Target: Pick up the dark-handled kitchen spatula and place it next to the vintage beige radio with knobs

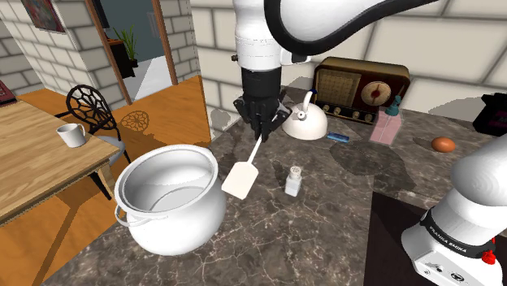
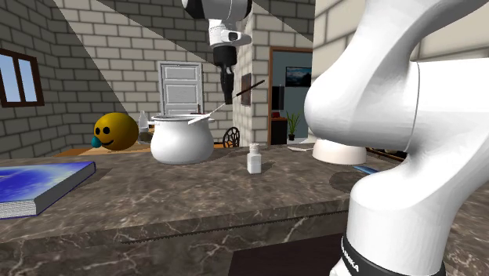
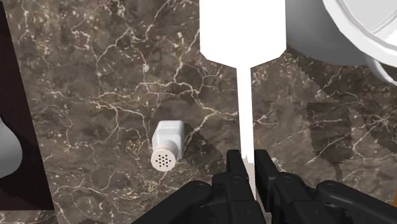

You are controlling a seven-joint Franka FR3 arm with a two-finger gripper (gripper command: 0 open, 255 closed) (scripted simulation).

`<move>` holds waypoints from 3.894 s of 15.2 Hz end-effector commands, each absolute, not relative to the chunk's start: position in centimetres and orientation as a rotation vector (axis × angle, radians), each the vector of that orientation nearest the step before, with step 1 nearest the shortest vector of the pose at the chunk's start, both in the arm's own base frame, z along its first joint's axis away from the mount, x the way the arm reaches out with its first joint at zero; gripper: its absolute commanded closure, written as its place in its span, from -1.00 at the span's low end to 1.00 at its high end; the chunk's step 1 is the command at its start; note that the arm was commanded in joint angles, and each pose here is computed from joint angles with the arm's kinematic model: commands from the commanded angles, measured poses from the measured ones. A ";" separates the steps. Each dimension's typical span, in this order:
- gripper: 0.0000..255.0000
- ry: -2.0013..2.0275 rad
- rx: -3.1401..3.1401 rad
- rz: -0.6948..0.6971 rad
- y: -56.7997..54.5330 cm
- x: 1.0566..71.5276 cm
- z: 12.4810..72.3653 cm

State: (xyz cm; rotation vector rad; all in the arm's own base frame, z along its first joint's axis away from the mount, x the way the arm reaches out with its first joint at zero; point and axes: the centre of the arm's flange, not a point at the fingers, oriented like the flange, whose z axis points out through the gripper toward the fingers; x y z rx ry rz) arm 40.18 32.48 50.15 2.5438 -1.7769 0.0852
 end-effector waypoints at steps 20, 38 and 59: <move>1.00 -1.777 2.544 0.085 32.4 40.1 60.8; 1.00 -1.777 2.544 0.085 10.0 32.1 60.8; 1.00 -1.777 2.544 0.085 -16.1 22.7 60.8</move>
